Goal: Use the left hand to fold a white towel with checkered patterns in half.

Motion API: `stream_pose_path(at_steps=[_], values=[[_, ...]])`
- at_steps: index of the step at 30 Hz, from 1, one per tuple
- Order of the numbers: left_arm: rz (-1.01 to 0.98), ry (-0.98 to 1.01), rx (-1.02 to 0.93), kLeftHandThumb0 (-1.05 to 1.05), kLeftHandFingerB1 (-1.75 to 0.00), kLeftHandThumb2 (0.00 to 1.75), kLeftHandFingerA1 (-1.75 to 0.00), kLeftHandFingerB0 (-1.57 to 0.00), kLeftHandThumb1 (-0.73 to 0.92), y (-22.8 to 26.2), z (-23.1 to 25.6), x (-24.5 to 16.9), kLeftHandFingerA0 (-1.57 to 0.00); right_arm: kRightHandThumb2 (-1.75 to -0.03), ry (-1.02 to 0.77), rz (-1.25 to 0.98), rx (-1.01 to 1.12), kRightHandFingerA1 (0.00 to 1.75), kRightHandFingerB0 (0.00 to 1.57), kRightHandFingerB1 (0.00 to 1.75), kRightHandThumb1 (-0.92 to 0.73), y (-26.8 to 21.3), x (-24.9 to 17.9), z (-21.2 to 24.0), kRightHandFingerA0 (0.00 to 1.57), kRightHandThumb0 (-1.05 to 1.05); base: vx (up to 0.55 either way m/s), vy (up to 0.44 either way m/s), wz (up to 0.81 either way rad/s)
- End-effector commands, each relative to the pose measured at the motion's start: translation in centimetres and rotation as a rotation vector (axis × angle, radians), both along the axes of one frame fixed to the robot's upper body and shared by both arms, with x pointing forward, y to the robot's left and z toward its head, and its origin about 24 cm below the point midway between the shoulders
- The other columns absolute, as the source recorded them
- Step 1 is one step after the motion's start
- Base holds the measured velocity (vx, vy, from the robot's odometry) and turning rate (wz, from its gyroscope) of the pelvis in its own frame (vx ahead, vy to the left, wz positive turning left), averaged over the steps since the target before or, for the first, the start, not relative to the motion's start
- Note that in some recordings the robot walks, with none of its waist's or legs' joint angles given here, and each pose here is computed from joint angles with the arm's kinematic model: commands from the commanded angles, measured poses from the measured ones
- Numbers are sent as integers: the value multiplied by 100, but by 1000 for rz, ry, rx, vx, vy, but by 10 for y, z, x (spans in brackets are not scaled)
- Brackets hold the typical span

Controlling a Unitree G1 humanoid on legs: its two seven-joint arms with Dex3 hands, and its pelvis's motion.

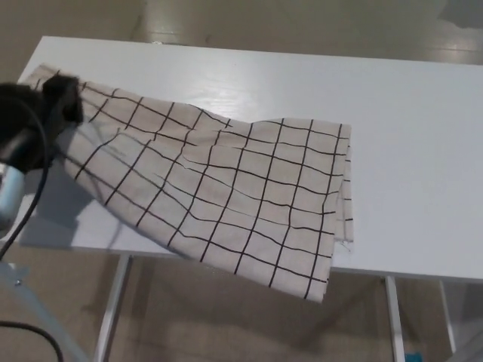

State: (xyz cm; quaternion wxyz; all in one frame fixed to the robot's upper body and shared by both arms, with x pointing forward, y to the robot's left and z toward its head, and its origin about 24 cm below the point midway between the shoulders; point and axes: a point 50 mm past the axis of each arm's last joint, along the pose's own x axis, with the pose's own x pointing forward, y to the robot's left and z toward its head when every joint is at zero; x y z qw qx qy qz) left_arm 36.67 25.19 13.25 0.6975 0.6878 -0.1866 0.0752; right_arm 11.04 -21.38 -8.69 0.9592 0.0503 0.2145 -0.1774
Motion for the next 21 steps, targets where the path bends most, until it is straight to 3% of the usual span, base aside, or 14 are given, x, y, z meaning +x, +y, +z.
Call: stream_pose_path(at_steps=[1,8,13,14,17,21], values=[[-173,-168,-40,-25,-175,58,-175,-59,67,-36,28,-2,-81,-63,31,2,-9,63,41,46,-81,-2,-5,-2,37,-27,0,0,0],[-345,-345,34,-24,-175,58,-175,-66,64,-90,67,-10,-86,-63,30,-10,13,65,42,46,-81,-1,-4,-2,39,-27,0,0,0],[-444,-329,28,-24,-175,57,-175,-67,63,-122,71,-14,-86,-63,31,5,-7,65,44,48,-80,-3,-3,-1,39,-26,0,0,0],[-485,-318,35,-24,-164,59,-175,-81,57,-135,70,-17,-89,-63,32,4,-9,66,46,49,-80,-2,-3,-2,40,-25,0,0,0],[-542,-299,70,-25,-174,56,-175,-72,59,-156,62,-22,-89,-63,37,1,-6,69,48,50,-80,-1,-4,-3,44,-25,0,0,0],[-604,-281,133,-22,-169,57,-175,-76,58,-176,47,-27,-91,-63,38,8,-13,69,49,51,-79,1,-2,-2,47,-26,0,0,0]])
